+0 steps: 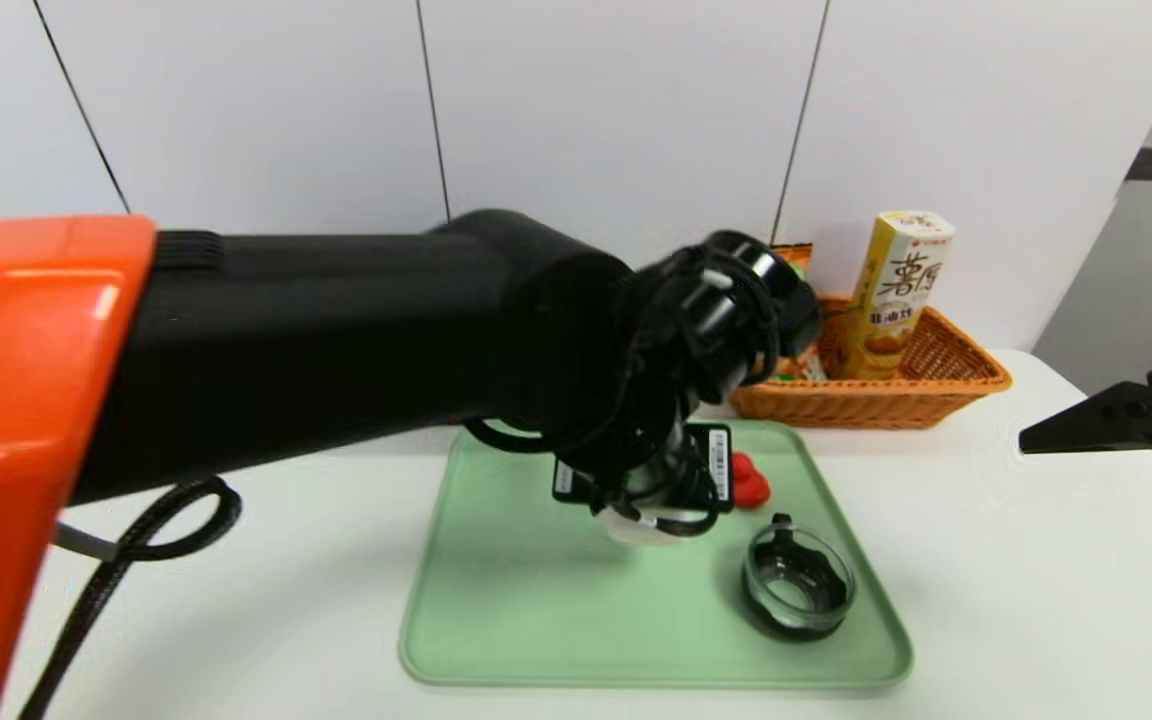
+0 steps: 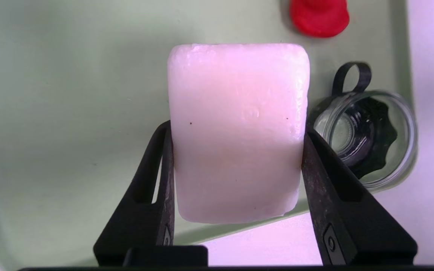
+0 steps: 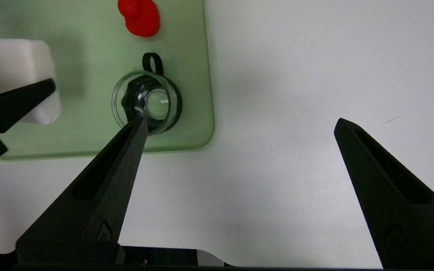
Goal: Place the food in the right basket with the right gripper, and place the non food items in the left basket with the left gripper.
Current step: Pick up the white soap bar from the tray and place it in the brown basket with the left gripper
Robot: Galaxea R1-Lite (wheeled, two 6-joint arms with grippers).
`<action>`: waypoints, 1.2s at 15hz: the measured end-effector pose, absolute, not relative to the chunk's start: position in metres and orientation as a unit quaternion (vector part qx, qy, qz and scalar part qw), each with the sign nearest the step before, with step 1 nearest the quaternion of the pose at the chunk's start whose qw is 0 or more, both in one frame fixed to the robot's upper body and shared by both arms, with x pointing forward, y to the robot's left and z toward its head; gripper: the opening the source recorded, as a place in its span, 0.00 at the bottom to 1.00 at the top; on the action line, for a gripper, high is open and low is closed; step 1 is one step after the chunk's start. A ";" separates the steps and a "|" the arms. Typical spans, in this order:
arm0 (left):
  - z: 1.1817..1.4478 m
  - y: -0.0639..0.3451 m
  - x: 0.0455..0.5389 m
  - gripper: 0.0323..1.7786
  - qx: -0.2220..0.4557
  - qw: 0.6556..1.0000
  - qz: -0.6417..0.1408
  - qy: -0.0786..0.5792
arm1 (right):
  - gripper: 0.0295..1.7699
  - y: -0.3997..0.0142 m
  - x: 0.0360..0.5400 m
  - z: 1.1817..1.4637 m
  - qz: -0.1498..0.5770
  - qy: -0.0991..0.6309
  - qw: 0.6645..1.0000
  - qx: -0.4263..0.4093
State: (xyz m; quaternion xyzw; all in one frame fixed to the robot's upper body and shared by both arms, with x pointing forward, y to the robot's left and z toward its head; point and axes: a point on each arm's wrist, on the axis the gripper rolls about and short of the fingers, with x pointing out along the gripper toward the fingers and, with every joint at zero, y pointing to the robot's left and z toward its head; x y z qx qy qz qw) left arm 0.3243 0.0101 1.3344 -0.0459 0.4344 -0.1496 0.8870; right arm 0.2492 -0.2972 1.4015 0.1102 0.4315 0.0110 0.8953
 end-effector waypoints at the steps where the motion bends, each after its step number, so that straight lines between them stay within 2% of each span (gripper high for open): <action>1: 1.346 0.021 0.328 0.53 -0.053 0.892 -0.148 0.423 | 0.97 -0.296 0.252 1.402 0.012 0.425 0.898 0.111; 5: 1.396 0.082 0.352 0.53 -0.080 0.924 -0.130 0.350 | 0.97 -0.294 0.263 1.397 0.020 0.421 0.902 0.095; 8: 1.418 0.117 0.362 0.53 -0.078 0.940 -0.111 0.313 | 0.97 -0.289 0.276 1.390 0.046 0.375 0.924 0.058; 11: 1.425 0.142 0.372 0.53 -0.068 0.948 -0.088 0.298 | 0.97 -0.287 0.285 1.386 0.078 0.321 0.944 -0.003; 18: 1.411 0.192 0.425 0.53 -0.073 0.955 -0.018 0.287 | 0.97 -0.287 0.284 1.381 0.079 0.327 0.942 -0.014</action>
